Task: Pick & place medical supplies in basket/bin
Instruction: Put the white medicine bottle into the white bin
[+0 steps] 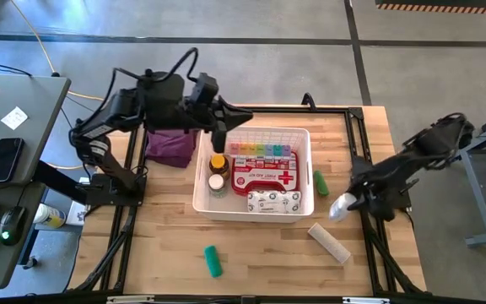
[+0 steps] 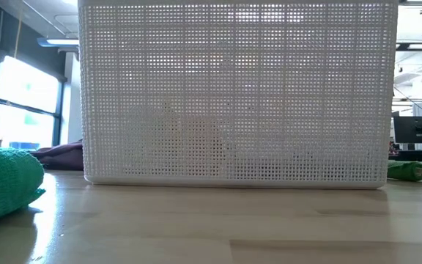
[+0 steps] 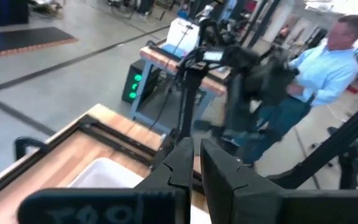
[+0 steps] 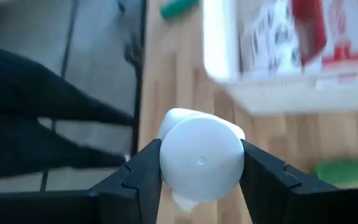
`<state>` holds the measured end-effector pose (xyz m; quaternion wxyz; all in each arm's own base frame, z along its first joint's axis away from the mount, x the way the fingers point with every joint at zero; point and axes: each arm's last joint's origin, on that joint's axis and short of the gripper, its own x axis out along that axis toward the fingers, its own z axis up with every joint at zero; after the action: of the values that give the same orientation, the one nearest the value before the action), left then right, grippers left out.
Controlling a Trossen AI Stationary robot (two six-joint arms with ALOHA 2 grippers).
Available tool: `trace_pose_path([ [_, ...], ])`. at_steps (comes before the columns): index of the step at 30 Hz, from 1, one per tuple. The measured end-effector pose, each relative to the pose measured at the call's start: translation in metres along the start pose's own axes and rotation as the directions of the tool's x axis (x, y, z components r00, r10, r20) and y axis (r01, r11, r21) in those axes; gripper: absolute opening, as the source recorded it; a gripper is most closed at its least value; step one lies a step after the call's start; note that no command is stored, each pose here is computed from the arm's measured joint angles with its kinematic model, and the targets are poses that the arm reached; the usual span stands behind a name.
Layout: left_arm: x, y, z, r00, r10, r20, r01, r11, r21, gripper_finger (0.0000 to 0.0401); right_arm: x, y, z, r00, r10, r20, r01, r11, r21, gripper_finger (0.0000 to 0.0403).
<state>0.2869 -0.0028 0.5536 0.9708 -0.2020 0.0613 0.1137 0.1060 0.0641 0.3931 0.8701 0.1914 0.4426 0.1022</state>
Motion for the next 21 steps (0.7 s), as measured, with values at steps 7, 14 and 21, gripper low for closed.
trace_pose_path([
  [7,-0.009,0.004,-0.001,0.998,0.060,-0.015,-0.059,0.998,0.012,0.0067,-0.016,0.019,0.042,0.958,-0.110,0.264,0.144,0.983,-0.115,0.0166],
  [14,-0.009,0.003,0.003,0.999,0.047,0.022,-0.047,0.999,0.018,0.0067,0.027,0.022,0.100,0.903,-0.202,0.380,0.284,0.943,-0.172,0.0166],
  [21,-0.016,0.004,0.006,0.997,0.065,0.045,-0.066,0.998,0.014,0.0067,0.103,0.004,0.153,0.917,-0.175,0.359,0.255,0.948,-0.190,0.0167],
])
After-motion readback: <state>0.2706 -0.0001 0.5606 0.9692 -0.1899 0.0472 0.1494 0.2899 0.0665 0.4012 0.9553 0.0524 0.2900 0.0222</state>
